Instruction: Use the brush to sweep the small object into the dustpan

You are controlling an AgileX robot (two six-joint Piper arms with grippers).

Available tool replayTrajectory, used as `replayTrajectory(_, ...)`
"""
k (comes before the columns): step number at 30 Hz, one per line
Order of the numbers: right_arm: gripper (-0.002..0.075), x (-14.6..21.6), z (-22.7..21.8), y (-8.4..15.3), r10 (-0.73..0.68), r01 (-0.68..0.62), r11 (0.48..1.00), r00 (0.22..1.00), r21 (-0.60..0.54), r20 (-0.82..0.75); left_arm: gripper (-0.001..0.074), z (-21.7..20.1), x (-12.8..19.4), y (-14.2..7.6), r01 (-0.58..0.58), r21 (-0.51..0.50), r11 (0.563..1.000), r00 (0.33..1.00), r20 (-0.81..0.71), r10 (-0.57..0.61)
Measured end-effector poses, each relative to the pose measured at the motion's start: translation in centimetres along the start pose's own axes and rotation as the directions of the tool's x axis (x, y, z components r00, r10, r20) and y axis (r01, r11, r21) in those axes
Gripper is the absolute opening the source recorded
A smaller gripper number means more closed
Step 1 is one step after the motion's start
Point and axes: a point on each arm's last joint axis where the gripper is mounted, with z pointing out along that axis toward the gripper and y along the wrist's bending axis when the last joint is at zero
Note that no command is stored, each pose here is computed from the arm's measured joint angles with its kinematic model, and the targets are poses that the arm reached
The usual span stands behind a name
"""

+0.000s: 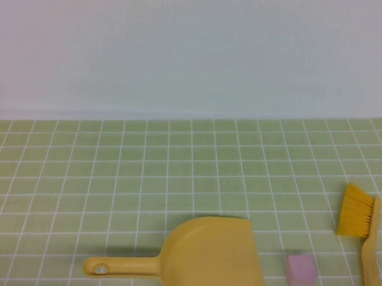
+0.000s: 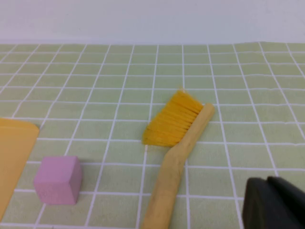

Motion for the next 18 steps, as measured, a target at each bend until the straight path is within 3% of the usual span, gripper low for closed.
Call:
replayTrajectory(7, -0.0002, -0.02, 0.00, 0.00, 0.000, 0.000, 1.000, 1.000, 0.000, 0.002, 0.0000, 0.00, 0.00, 0.00, 0.000, 0.000, 1.000, 1.000, 0.000, 0.000)
replayTrajectory(18, -0.0002, -0.01, -0.01, -0.38, -0.120, 0.120, 0.992, 0.993, 0.041, -0.004, 0.0000, 0.00, 0.00, 0.00, 0.000, 0.000, 1.000, 1.000, 0.000, 0.000)
